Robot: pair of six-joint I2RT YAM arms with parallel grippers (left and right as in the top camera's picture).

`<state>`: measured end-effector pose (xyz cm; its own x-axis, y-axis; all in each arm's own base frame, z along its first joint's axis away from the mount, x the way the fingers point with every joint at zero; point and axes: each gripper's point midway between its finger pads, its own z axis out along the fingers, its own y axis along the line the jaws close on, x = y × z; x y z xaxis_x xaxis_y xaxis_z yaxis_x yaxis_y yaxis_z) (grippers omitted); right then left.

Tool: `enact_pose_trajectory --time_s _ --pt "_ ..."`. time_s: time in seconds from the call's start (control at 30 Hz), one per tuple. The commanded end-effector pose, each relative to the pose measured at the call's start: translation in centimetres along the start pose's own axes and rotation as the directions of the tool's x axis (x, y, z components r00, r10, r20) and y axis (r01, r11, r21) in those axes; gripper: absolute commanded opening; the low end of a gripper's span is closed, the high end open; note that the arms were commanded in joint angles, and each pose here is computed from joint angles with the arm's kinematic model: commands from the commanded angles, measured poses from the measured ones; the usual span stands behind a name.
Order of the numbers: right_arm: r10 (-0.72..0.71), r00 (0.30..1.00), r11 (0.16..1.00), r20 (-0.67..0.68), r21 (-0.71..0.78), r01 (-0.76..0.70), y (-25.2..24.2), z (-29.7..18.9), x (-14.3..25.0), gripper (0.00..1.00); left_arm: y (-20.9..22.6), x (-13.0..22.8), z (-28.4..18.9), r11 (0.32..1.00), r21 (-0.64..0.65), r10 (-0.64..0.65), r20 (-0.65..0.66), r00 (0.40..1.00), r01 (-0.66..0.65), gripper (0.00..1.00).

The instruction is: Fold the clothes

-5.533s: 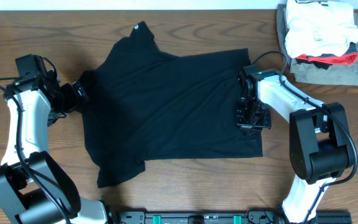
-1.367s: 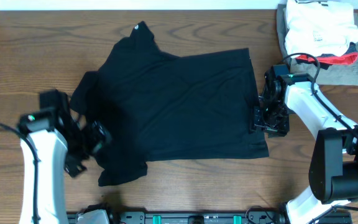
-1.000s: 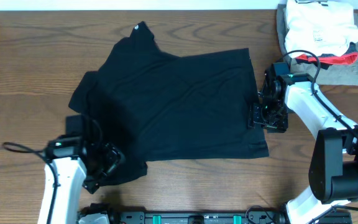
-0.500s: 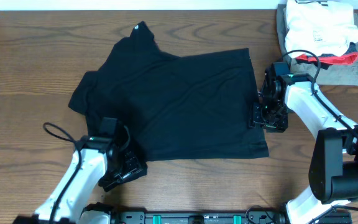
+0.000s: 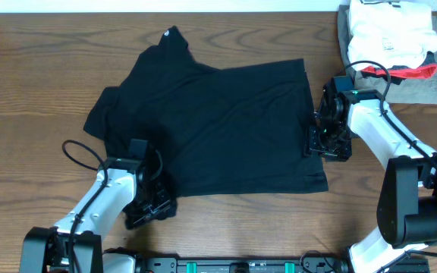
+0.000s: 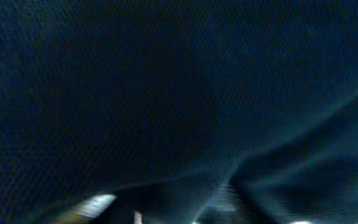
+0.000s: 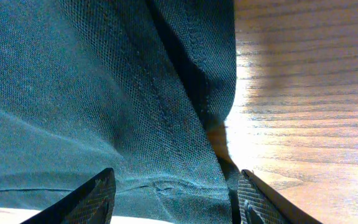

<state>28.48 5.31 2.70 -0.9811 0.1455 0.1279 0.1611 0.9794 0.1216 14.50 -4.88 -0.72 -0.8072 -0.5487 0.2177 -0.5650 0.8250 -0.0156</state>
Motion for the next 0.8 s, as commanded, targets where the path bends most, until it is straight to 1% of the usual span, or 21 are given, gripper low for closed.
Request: enact_pose_trajectory --time_s 0.0,0.03,0.1,0.23,0.3,0.4,0.5,0.63,0.7,0.77 --pt "-0.015 1.000 1.000 0.020 -0.015 0.015 0.1 -0.6 -0.5 0.61 0.9 0.0 0.7 0.997 -0.048 -0.052 0.002 0.999 0.052 0.20" --pt "-0.018 1.000 1.000 0.019 -0.015 0.018 0.1 -0.6 -0.4 0.61 1.0 -0.1 0.7 0.997 -0.051 -0.052 0.005 0.999 0.053 0.19" --pt "-0.017 1.000 1.000 0.011 -0.016 0.017 0.1 -0.6 -0.2 0.59 1.0 -0.1 0.7 0.997 -0.053 -0.052 0.007 0.999 0.053 0.06" --pt "-0.028 0.999 0.999 -0.019 -0.028 0.028 0.2 -0.6 0.5 0.54 0.8 -0.1 -0.3 0.997 -0.061 -0.054 -0.005 0.999 0.054 0.06" --pt "-0.028 0.999 0.999 -0.030 -0.030 0.028 0.3 -0.6 0.8 0.53 0.5 -0.3 -1.1 0.997 -0.063 -0.043 -0.002 0.999 0.043 0.06" --pt "-0.037 0.999 0.999 -0.033 -0.028 0.036 0.3 -0.3 0.9 0.53 -0.3 -1.0 -2.0 0.999 -0.048 0.000 0.018 1.000 0.001 0.06" --pt "-0.045 0.998 0.999 -0.040 -0.026 0.044 0.4 0.3 1.3 0.54 -0.3 -1.6 -2.2 0.999 -0.052 0.003 0.045 0.999 -0.001 0.06" --pt "-0.052 0.996 0.999 -0.073 -0.018 0.051 0.5 0.7 2.3 0.52 0.2 -2.2 -2.2 0.996 -0.084 0.006 0.079 0.997 0.001 0.06" --pt "-0.055 0.995 0.998 -0.084 -0.016 0.054 0.6 0.6 2.6 0.56 0.1 -2.4 -2.2 0.997 -0.081 0.009 0.088 0.996 -0.002 0.06" --pt "-0.053 0.995 0.998 -0.080 -0.021 0.052 0.7 0.4 2.7 0.57 -0.2 -2.7 -2.3 0.997 -0.071 0.012 0.099 0.995 -0.005 0.06"
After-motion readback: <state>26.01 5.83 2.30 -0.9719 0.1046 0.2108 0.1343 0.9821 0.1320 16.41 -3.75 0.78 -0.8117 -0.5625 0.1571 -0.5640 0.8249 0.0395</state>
